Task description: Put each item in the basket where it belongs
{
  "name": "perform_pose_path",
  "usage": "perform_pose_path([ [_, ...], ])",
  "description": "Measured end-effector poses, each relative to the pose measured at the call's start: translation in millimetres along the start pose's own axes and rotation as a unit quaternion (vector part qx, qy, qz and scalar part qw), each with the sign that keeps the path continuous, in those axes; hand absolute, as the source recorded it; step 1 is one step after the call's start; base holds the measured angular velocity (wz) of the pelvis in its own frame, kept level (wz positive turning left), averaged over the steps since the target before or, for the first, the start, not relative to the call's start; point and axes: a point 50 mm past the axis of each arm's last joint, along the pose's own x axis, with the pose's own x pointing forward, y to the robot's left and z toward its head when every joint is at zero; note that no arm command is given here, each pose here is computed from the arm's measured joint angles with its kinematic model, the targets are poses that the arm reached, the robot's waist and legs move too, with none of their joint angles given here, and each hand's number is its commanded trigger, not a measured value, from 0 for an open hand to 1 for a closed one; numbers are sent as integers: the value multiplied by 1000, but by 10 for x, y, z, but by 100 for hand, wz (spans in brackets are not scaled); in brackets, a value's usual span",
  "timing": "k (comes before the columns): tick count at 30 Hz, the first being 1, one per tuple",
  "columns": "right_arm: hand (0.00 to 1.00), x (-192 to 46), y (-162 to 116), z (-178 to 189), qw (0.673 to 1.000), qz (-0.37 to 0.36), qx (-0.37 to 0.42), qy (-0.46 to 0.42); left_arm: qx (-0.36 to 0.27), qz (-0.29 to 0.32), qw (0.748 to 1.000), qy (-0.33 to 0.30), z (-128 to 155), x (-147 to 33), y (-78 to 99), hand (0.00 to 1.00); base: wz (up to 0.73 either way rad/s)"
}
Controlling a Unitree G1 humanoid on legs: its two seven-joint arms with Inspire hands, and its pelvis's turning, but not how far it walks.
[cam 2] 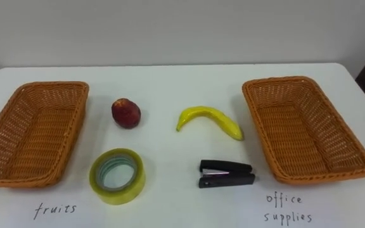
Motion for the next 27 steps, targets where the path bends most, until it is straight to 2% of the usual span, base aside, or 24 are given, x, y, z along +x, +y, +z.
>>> perform_pose_path([
  [4,0,-5,-55,18,996,-17,92,-3,-5,4,1000,-6,26,2,20,0,-1],
  [17,0,-33,-117,365,976,-54,204,-62,-22,35,999,-31,58,13,160,0,-5],
  [21,0,-83,-123,613,953,-59,278,-106,-50,49,997,-32,39,7,211,0,-4],
  [27,0,-242,-57,1088,927,-63,317,-193,-65,69,994,-60,98,-9,276,0,-6],
])
